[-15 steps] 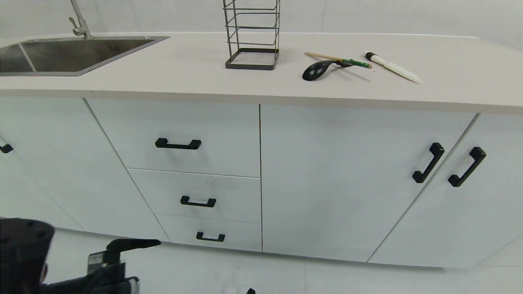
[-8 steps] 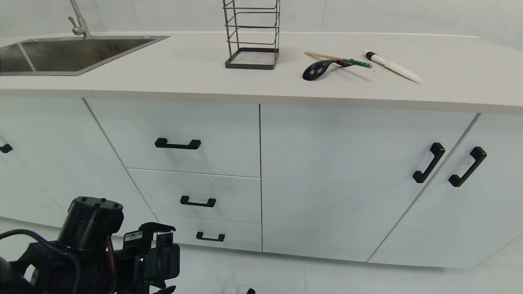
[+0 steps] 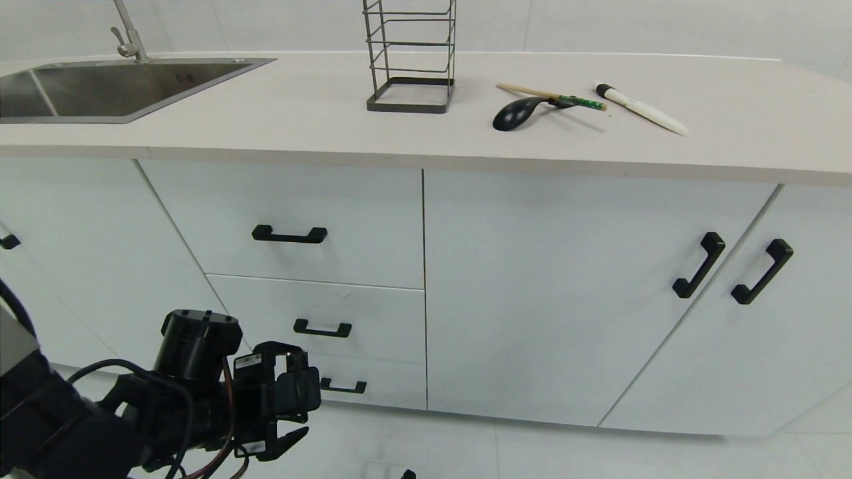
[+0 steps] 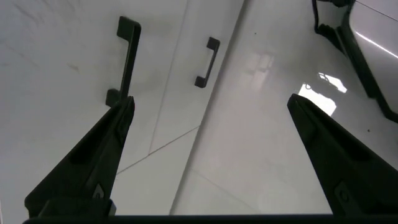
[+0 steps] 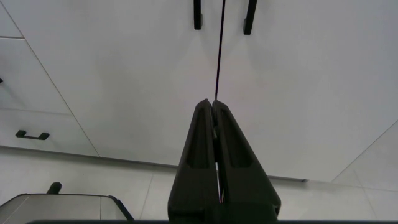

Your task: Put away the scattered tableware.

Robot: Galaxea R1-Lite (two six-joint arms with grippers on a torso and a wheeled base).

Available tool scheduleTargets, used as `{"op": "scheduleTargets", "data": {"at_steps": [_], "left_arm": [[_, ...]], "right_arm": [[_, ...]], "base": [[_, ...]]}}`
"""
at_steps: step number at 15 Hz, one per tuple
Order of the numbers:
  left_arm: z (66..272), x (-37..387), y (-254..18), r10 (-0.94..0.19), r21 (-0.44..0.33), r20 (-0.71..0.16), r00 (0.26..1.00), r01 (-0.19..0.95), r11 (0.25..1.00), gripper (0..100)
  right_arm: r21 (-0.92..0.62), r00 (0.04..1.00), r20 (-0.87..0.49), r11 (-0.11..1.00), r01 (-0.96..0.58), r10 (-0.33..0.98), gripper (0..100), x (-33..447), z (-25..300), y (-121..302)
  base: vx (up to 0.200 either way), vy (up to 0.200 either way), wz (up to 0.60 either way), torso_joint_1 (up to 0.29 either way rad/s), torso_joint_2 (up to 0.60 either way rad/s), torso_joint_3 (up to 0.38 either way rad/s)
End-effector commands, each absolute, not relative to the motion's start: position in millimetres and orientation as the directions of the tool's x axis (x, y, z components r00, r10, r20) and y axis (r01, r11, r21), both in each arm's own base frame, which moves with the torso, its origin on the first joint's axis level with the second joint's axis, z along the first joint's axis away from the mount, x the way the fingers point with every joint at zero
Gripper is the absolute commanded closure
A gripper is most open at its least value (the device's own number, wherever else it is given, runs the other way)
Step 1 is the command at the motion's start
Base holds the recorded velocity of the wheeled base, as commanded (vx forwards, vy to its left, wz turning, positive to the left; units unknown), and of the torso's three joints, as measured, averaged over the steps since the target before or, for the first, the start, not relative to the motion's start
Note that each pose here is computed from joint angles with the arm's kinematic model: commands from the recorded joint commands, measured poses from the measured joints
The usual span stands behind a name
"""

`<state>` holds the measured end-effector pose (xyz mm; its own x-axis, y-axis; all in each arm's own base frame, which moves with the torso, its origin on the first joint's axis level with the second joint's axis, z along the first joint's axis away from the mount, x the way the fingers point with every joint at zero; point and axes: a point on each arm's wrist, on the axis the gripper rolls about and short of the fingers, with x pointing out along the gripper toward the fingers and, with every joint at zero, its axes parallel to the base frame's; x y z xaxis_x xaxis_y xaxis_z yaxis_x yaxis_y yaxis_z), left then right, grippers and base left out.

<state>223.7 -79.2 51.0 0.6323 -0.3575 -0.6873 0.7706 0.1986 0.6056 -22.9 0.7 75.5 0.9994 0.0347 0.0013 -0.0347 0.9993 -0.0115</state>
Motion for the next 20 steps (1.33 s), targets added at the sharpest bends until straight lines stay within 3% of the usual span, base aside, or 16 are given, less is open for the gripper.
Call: {"op": "scheduleTargets", "data": {"at_steps": [1, 8, 20], "left_arm": [[35.9, 232.8, -78.6, -0.34, 0.584, -0.715, 0.61, 0.79, 0.188, 0], [30.8, 272.5, -76.8, -0.32, 0.644, -0.682, 0.658, 0.747, 0.164, 0], [16.5, 295.1, -71.8, -0.302, 0.666, -0.657, 0.691, 0.72, 0.197, 0]], "right_arm": [[-0.012, 0.999, 0.0, 0.999, -0.035, 0.035, 100, -22.8, 75.5, 0.7], [-0.012, 0.999, 0.0, 0.999, -0.035, 0.035, 100, -22.8, 75.5, 0.7], [-0.012, 0.999, 0.002, 0.999, -0.035, 0.035, 100, -22.8, 75.6, 0.7]], "base": [[0.0, 0.0, 0.0, 0.0, 0.0, 0.0], [0.0, 0.0, 0.0, 0.0, 0.0, 0.0], [0.0, 0.0, 0.0, 0.0, 0.0, 0.0]]}}
